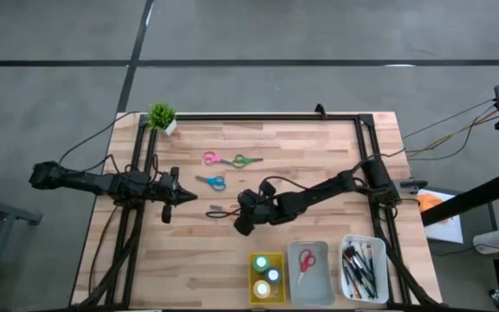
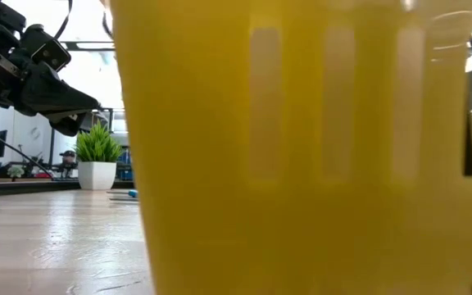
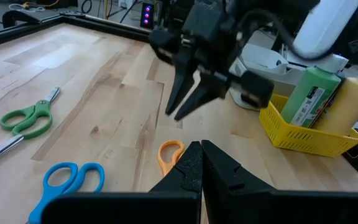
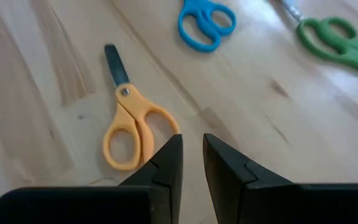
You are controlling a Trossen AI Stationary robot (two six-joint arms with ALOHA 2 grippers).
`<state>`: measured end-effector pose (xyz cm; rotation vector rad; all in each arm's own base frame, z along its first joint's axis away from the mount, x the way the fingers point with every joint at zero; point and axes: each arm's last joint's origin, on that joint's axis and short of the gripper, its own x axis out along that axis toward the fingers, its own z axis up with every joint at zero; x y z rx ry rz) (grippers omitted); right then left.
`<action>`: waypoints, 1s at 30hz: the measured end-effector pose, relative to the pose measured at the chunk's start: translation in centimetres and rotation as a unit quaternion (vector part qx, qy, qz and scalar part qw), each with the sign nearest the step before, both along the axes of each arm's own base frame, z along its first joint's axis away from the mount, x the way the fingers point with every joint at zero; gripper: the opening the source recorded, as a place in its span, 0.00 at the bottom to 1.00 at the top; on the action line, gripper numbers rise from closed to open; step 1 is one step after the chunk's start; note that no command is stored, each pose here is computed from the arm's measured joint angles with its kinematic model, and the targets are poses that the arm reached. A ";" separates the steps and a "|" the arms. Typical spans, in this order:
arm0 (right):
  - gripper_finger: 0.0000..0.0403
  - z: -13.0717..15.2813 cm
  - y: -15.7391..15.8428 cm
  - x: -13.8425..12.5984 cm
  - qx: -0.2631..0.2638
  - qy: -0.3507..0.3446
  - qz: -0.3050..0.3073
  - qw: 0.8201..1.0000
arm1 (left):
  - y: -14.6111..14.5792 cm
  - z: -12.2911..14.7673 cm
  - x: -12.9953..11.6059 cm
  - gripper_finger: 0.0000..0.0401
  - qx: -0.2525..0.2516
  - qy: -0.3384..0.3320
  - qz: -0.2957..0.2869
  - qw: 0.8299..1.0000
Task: Pick & Place Paint Supplies
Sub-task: Put the yellow scissors into the gray bin
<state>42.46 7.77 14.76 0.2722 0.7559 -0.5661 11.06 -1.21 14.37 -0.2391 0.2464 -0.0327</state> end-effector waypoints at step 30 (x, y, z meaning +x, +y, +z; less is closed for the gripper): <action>0.15 -2.0 -1.4 1.7 0.032 0.029 0.046 0.998 | 0.0 0.0 0.0 0.00 0.000 0.000 0.000 1.000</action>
